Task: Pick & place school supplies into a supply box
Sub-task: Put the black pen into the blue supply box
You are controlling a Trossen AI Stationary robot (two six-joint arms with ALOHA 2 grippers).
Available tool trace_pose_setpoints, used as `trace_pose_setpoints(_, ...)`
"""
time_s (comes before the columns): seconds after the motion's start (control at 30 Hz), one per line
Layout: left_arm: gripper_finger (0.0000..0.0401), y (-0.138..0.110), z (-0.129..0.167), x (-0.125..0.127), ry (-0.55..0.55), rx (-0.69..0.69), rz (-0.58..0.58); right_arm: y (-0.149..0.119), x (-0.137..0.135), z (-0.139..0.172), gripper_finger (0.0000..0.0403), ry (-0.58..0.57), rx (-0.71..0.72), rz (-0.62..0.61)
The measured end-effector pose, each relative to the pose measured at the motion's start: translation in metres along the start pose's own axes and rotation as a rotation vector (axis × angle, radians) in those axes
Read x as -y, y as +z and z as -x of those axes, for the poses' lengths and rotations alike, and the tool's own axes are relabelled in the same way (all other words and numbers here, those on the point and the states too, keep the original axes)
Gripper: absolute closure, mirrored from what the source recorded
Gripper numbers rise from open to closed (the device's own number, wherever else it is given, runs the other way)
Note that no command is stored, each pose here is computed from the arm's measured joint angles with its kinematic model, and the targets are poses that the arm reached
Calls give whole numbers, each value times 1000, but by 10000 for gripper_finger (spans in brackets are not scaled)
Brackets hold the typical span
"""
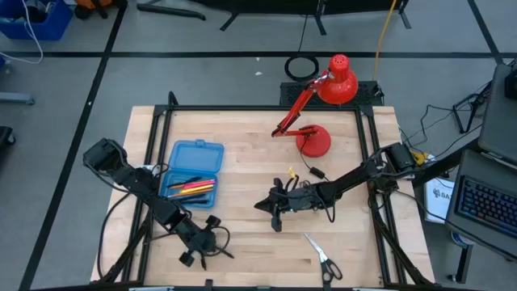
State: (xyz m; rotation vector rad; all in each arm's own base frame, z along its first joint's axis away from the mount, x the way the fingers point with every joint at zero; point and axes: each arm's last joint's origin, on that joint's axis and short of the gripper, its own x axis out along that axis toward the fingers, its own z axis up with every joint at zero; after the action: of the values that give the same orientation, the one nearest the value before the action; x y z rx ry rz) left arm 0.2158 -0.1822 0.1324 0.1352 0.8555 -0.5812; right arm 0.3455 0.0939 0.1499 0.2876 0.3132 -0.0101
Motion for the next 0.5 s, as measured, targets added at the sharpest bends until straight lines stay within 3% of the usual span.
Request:
trace_pose_setpoints(0.17,397,2,1,8,-178,-3,13,0,1,0,403,-6,-3,-4)
trace_pose_setpoints(0.33,392,-9,-7,1,-113,-91,55,0,0,0,403,-6,3,-6)
trace_pose_setpoints(0.5,397,-11,-21,-11,-142,-92,81,0,1,0,403,-8,2,-1)
